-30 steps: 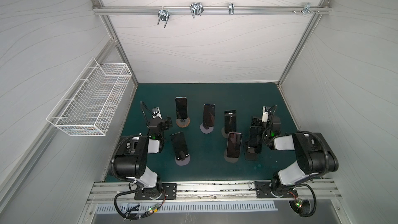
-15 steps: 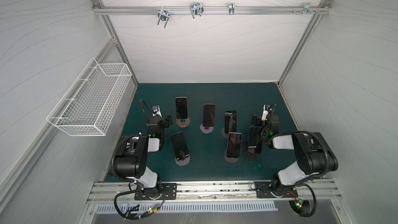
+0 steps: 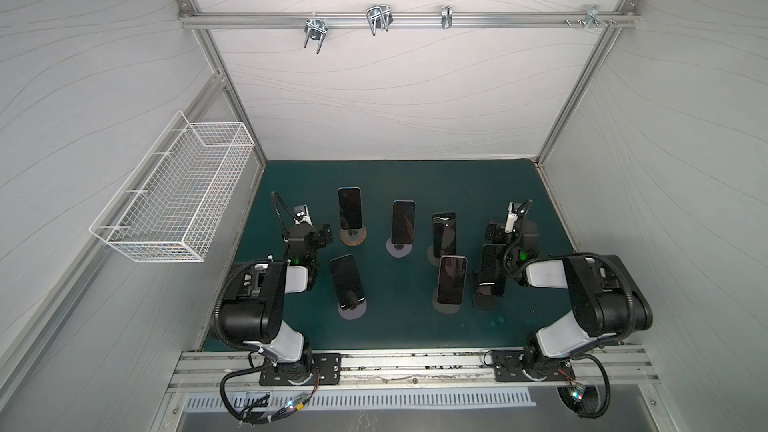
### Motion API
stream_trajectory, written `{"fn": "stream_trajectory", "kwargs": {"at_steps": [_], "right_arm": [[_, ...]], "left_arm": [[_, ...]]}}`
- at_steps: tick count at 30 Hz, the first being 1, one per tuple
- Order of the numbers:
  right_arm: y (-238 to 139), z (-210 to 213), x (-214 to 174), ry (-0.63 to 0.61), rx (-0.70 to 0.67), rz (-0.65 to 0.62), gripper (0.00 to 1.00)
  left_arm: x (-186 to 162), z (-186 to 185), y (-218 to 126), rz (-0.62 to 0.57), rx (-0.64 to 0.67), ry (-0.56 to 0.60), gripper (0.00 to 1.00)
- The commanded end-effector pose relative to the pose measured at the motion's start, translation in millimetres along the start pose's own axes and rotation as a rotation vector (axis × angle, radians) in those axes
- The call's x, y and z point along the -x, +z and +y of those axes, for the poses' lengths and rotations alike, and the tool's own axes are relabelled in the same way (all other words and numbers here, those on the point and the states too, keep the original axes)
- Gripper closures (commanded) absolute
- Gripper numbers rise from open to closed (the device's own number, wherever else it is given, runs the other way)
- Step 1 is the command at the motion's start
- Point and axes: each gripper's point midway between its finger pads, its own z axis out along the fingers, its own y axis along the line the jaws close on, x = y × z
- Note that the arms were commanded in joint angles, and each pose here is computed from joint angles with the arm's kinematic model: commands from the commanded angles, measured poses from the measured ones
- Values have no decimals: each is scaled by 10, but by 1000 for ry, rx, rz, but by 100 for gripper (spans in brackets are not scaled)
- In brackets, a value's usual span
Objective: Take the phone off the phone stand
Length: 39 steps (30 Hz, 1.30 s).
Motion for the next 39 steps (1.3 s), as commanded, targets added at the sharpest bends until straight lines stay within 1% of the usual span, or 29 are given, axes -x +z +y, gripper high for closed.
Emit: {"fn": "stream_trajectory", "kwargs": {"at_steps": [1, 2, 3, 6, 12, 15, 17, 19, 20, 21, 23, 24, 27, 29, 33, 37, 39], "right_arm": [[-34, -47, 153, 14, -6, 5, 1], [-70, -87, 227, 29, -15, 15, 1], [-102, -100, 300, 46, 5, 23, 1], [-207, -151, 528, 89, 28, 13, 1], [-497, -123, 1018, 76, 53, -20, 1], [-714, -138, 1292, 88, 52, -63, 1], [-879, -234, 1451, 173, 4, -79, 1], [-1086, -424, 1468, 356, -102, -37, 1], [-1177, -505, 1430, 400, -150, -14, 1], [-1248, -567, 1449, 427, -171, -22, 1], [-1345, -499, 1567, 428, -85, -48, 1], [-1408, -479, 1607, 429, -71, -44, 1], [-1520, -402, 1684, 426, -34, -5, 1], [-1562, -306, 1740, 400, 6, 22, 1], [-1624, -63, 1787, 344, 51, 78, 1], [-1685, 357, 1799, 280, 143, 143, 1], [-1710, 528, 1789, 250, 161, 168, 1]], "left_arm": [[140, -13, 30, -42, 6, -7, 0], [132, -15, 28, -40, 5, -8, 0], [126, -15, 28, -38, 4, -8, 0], [129, -17, 28, -40, 3, -9, 0], [148, -42, 26, -42, -15, -8, 0], [208, -51, 33, -6, -48, -24, 0], [248, -35, 41, 36, -79, -50, 0], [319, 23, 56, 69, -95, -91, 0], [358, 48, 56, 87, -107, -104, 0], [366, 71, 51, 130, -117, -113, 0], [434, 104, 32, 185, -122, -80, 0], [501, 112, 19, 202, -121, -48, 0], [616, 131, -41, 279, -121, 46, 0], [669, 161, -76, 321, -111, 81, 0], [628, 283, -136, 362, -92, 68, 0], [428, 415, -171, 385, -76, 39, 0], [322, 470, -193, 396, -69, 22, 0]]}}
